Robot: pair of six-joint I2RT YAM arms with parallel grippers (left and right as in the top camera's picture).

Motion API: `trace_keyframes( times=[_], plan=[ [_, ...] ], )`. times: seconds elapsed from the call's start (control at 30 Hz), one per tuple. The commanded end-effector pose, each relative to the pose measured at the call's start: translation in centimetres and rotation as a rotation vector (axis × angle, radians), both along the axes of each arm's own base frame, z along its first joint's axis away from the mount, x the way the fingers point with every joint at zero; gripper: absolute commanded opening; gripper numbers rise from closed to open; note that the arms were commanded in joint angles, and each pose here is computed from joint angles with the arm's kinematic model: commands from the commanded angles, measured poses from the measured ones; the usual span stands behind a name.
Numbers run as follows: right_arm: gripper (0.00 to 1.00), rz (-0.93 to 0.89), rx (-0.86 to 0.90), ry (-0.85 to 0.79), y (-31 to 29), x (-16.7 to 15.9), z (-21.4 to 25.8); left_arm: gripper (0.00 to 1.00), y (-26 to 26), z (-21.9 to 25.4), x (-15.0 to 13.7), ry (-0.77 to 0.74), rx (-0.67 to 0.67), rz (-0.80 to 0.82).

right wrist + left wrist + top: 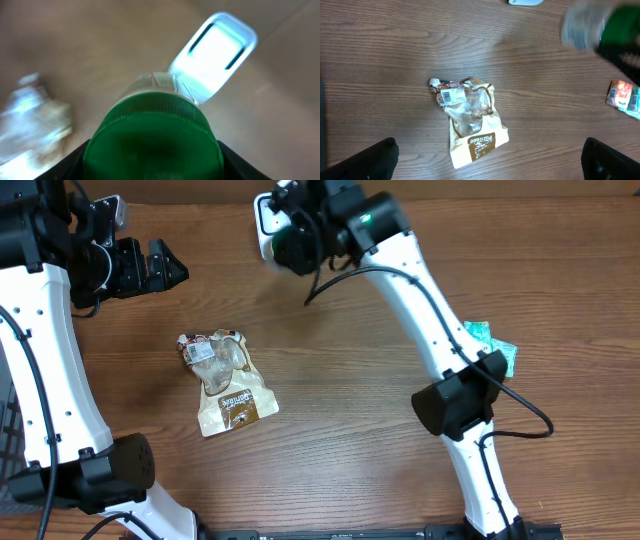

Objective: Scan the item barcode
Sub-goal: 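Hold the jar's side label in front of the scanner window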

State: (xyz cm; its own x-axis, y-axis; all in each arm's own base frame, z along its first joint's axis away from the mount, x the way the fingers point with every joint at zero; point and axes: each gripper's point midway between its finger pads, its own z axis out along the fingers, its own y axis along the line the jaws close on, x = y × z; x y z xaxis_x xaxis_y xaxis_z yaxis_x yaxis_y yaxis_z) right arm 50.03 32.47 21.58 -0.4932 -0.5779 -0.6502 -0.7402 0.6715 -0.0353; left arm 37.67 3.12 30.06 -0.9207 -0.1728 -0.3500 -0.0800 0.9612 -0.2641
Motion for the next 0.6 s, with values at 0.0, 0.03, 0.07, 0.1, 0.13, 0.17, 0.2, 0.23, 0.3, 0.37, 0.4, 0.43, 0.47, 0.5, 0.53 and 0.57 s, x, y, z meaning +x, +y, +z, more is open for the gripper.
trace_keyframes(
  times=[0.0,0.03,0.07,0.1,0.13,0.17,0.2,0.23,0.3,0.37,0.4,0.43,0.47,0.5,0.53,0.57],
  plan=[
    [0.43,-0.004,-0.214,-0.251,-2.6,3.8,0.8,1.00,-0.4,0.8,-0.1,-0.027,0.004,-0.024],
    [0.42,0.035,-0.232,-0.303,-2.2,4.5,0.9,1.00,-0.4,0.8,-0.1,-0.027,0.004,-0.024],
    [0.40,0.074,-0.253,-0.349,-1.9,5.1,0.8,1.00,-0.4,0.8,-0.1,-0.027,0.004,-0.024],
    [0.38,0.117,-0.280,-0.400,-1.6,5.7,0.6,1.00,-0.4,0.8,-0.1,-0.027,0.004,-0.024],
    [0.34,0.145,-0.303,-0.436,-1.4,6.1,0.6,1.00,-0.4,0.8,-0.1,-0.027,0.004,-0.024],
    [0.32,0.167,-0.323,-0.482,-1.2,6.7,0.7,1.00,-0.4,0.8,-0.1,-0.027,0.004,-0.024],
    [0.31,0.171,-0.328,-0.506,-1.1,7.0,0.7,1.00,-0.4,0.8,-0.1,-0.027,0.004,-0.024],
    [0.31,0.170,-0.332,-0.544,-0.9,7.6,0.8,1.00,-0.4,0.8,-0.1,-0.027,0.004,-0.024],
    [0.31,0.167,-0.343,-0.611,-0.6,8.6,1.3,1.00,-0.4,0.8,-0.1,-0.027,0.004,-0.024],
    [0.31,0.182,-0.356,-0.682,-0.3,9.3,1.7,1.00,-0.4,0.8,-0.1,-0.027,0.004,-0.024],
    [0.31,0.187,-0.360,-0.707,-0.1,9.6,1.8,1.00,-0.4,0.8,-0.1,-0.027,0.004,-0.024],
    [0.31,0.189,-0.362,-0.734,0.1,9.9,1.9,1.00,-0.4,0.8,-0.1,-0.027,0.004,-0.024],
    [0.32,0.184,-0.358,-0.760,0.2,10.3,2.1,1.00,-0.4,0.8,-0.1,-0.027,0.004,-0.024],
    [0.32,0.186,-0.361,-0.779,0.3,10.5,2.2,1.00,-0.4,0.8,-0.1,-0.027,0.004,-0.024],
    [0.33,0.186,-0.363,-0.798,0.3,10.8,2.1,1.00,-0.4,0.8,-0.1,-0.027,0.004,-0.024],
    [0.33,0.191,-0.372,-0.824,0.4,11.3,2.0,0.99,-0.4,0.8,-0.1,-0.027,0.004,-0.024]
  ],
)
